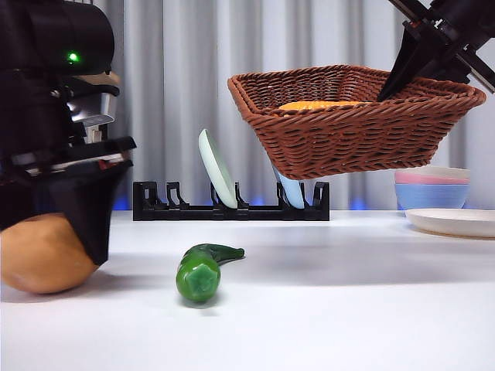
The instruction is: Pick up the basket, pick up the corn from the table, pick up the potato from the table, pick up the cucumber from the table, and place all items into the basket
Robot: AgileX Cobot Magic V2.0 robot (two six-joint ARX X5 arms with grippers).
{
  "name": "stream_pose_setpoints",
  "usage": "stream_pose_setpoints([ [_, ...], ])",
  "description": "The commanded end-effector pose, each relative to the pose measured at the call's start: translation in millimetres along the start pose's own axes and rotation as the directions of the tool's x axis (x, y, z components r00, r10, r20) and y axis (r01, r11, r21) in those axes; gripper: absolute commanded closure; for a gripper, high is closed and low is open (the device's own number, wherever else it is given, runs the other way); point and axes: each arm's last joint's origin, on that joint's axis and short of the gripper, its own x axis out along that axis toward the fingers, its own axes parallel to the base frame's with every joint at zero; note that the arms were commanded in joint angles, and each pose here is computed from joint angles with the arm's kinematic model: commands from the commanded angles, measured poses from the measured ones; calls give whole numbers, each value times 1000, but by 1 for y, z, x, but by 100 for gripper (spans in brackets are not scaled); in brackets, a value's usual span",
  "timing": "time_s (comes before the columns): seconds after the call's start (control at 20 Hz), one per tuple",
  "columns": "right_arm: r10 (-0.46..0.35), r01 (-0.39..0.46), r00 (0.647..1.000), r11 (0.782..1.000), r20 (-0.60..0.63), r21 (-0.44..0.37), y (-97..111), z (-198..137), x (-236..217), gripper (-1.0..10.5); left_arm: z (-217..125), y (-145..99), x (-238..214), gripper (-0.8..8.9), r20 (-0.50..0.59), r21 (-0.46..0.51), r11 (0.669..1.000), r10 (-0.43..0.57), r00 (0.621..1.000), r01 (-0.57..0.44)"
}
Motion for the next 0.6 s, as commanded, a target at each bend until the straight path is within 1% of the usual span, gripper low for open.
stream_pose_setpoints([
  [0.05, 16, -16, 1000, 1000, 15, 6, 1, 2, 0, 963, -3, -3, -21, 821, 22, 36, 998, -55, 998, 55],
  [0.1, 17, -18, 1000, 1000, 14, 4, 2, 1, 1, 963, -5, -8, -38, 821, 52, 51, 993, -108, 993, 105],
  [0.15, 21, -21, 1000, 1000, 10, 1, 3, 1, 2, 963, -7, -12, -58, 821, 107, 59, 985, -170, 980, 164],
  [0.2, 26, -26, 1000, 1000, 6, -4, 5, 0, 3, 963, -9, -17, -82, 821, 182, 73, 971, -239, 954, 229],
  [0.25, 32, -32, 999, 999, 0, -9, 8, 0, 5, 963, -10, -22, -105, 821, 280, 93, 955, -296, 913, 281],
  [0.3, 39, -39, 999, 999, -6, -14, 10, -1, 6, 963, -10, -27, -126, 821, 380, 116, 941, -336, 862, 317],
  [0.35, 49, -50, 999, 999, -15, -21, 14, -2, 9, 963, -9, -34, -146, 821, 495, 152, 917, -393, 775, 368],
  [0.4, 62, -63, 998, 998, -23, -32, 18, -3, 12, 963, -6, -43, -159, 822, 577, 204, 886, -452, 681, 415],
  [0.45, 72, -74, 997, 997, -33, -39, 22, -5, 16, 963, -4, -51, -166, 822, 613, 256, 863, -493, 618, 436],
  [0.5, 83, -85, 996, 996, -44, -42, 26, -6, 19, 963, -1, -60, -168, 821, 637, 288, 853, -510, 578, 436],
  [0.55, 94, -97, 994, 994, -55, -48, 30, -8, 21, 963, 2, -69, -164, 822, 653, 288, 862, -496, 573, 417],
  [0.6, 106, -110, 992, 992, -66, -58, 35, -10, 24, 963, 4, -78, -156, 821, 660, 269, 883, -461, 594, 385],
])
